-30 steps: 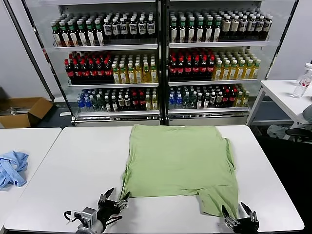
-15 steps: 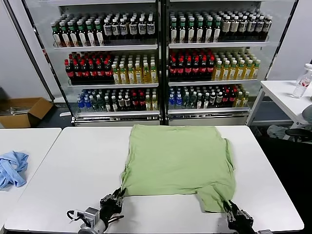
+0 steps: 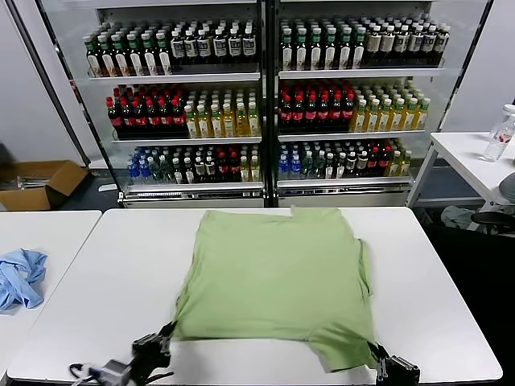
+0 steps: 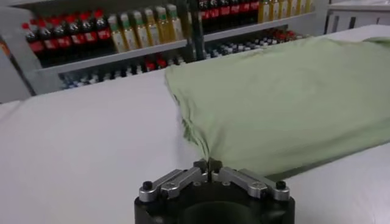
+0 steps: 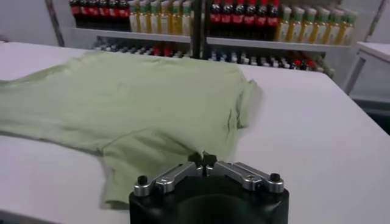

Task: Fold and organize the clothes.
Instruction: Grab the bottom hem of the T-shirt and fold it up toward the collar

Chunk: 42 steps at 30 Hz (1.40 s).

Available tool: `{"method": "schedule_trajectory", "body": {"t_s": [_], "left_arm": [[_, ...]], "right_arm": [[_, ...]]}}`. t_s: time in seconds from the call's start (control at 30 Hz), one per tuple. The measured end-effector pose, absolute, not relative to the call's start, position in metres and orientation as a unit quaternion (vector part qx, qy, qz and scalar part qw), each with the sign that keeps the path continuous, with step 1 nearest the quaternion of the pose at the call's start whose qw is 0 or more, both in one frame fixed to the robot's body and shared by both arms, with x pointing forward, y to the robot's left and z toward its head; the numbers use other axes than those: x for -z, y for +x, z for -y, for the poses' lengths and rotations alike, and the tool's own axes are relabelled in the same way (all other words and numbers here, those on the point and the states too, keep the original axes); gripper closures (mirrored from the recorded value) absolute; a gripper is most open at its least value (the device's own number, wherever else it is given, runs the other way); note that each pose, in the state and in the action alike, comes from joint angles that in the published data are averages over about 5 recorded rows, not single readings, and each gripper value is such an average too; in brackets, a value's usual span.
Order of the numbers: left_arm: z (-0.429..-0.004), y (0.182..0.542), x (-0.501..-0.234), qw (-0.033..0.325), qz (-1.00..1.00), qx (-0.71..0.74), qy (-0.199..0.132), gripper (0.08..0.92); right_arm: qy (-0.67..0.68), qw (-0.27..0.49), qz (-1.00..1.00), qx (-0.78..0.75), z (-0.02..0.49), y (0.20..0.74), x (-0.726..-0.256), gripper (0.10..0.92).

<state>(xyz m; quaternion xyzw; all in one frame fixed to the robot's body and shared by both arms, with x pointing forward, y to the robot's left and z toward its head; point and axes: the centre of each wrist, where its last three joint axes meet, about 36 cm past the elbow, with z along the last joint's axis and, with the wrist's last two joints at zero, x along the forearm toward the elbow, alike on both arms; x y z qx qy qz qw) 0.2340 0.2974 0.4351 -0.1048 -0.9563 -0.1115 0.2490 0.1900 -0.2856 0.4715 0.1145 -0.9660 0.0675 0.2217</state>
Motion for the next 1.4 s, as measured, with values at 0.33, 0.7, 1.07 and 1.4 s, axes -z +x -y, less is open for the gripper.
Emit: {"method": "schedule_trajectory", "body": {"t_s": [0.33,0.7,1.07,1.4], "left_arm": [[-0.312,0.254,-0.455,0.219,0.966,0.097,-0.098,0.919],[-0.319,0.340,-0.428,0.175,0.978,0.051,-0.100,0.919],[-0.320,0.398,-0.396,0.171,0.978,0.043,-0.109,0.919],[-0.310,0.426,-0.368,0.167,0.979,0.062,-0.102,0.745]], "right_arm": [[0.098,0.171,0.978,-0.060,0.281,0.242,-0.478,0.918],[0.082,0.165,0.982,-0.048,0.272,0.310,-0.446,0.918],[0.064,0.170,0.982,-0.055,0.267,0.348,-0.429,0.917],[0.044,0.189,0.979,-0.061,0.267,0.358,-0.411,0.705]]}}
